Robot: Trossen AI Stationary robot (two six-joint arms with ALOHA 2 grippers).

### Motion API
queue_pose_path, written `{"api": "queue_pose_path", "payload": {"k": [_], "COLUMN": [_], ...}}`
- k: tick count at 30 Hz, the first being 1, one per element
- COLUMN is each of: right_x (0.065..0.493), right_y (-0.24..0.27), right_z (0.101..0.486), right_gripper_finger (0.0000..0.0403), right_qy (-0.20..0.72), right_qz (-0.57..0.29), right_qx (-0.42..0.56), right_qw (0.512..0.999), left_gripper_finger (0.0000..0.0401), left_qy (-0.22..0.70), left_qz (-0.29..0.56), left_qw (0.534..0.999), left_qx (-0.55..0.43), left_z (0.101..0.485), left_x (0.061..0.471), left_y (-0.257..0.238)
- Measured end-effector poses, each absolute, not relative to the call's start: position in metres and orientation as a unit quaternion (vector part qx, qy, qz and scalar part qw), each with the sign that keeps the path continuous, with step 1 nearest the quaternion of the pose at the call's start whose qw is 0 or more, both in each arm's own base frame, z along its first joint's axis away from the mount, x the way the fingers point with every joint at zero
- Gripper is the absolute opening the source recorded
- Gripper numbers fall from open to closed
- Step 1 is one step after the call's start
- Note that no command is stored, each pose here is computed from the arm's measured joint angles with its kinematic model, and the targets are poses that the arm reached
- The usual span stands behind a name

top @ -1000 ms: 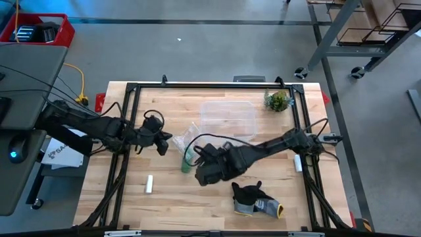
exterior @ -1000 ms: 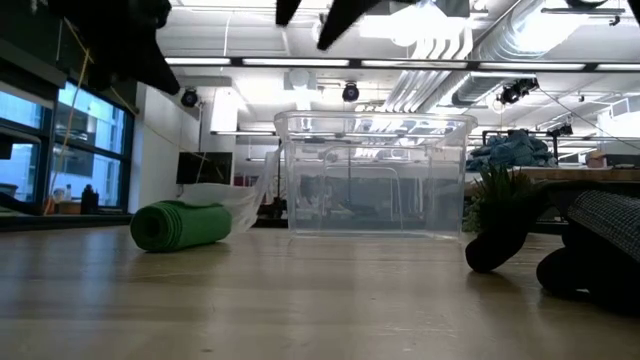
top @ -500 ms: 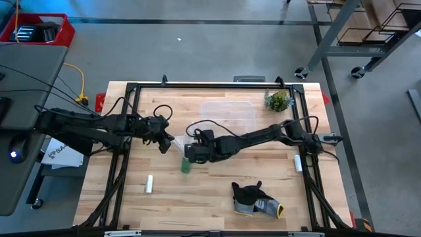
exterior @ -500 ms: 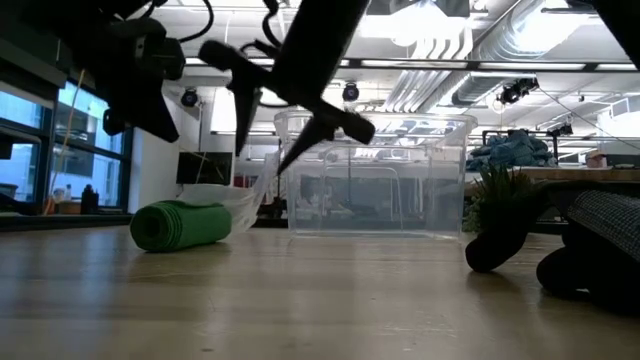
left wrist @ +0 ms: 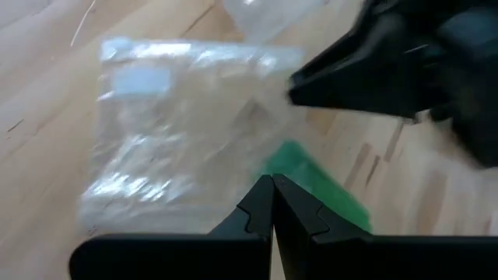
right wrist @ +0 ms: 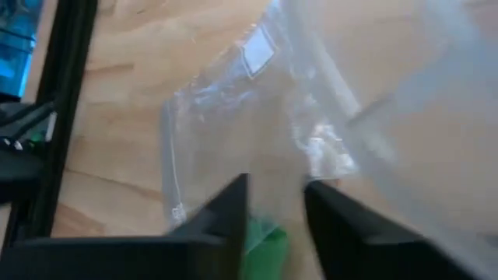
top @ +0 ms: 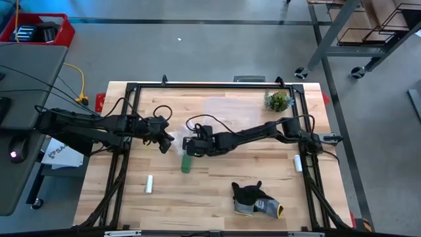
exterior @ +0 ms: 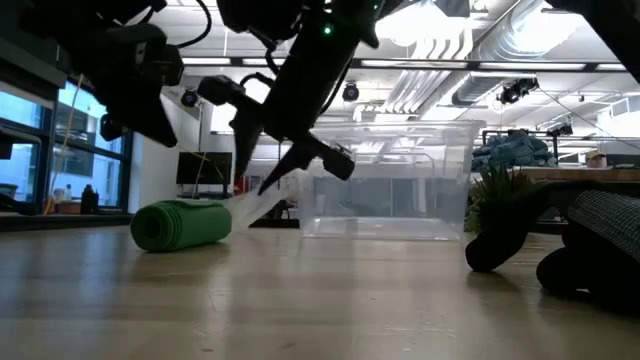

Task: Roll bandage
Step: Open the transparent zip bag

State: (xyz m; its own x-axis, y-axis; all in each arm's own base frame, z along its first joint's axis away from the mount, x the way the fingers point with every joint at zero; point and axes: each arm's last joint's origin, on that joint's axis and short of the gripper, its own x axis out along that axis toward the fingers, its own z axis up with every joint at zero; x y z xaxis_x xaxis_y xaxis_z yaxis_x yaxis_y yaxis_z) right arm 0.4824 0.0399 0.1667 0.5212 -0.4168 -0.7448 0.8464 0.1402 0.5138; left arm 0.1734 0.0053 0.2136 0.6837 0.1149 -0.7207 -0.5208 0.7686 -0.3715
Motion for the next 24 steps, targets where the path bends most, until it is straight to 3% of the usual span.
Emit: {"api": "queue_pose_path", "payload": {"k": [3,9,14,19,24], "right_x": [0.488,0.497,0.499,0.501,0.502], "right_y": [0.037,0.029,0.025,0.036,0.053], "right_z": [0.16,0.14,0.135,0.148,0.185], "right_gripper_finger": [0.0017,0.0065,0.001,0.0001,0.0], "right_qy": [0.203,0.214,0.21,0.218,0.225], "right_qz": [-0.435,-0.417,-0.419,-0.393,-0.334], "right_qx": [0.493,0.523,0.518,0.506,0.479], "right_qw": [0.725,0.712,0.716,0.736,0.78], "left_gripper_finger": [0.0,0.0,0.0,0.0,0.0], "left_qy": [0.341,0.342,0.34,0.338,0.328], "left_qz": [0.179,0.182,0.181,0.18,0.183], "left_qw": [0.876,0.868,0.867,0.868,0.872], "left_qx": [-0.291,-0.31,-0.316,-0.316,-0.315], "left_z": [0.216,0.215,0.216,0.217,0.22], "left_x": [0.175,0.175,0.174,0.174,0.171], "left_y": [0.005,0.005,0.005,0.005,0.005]}}
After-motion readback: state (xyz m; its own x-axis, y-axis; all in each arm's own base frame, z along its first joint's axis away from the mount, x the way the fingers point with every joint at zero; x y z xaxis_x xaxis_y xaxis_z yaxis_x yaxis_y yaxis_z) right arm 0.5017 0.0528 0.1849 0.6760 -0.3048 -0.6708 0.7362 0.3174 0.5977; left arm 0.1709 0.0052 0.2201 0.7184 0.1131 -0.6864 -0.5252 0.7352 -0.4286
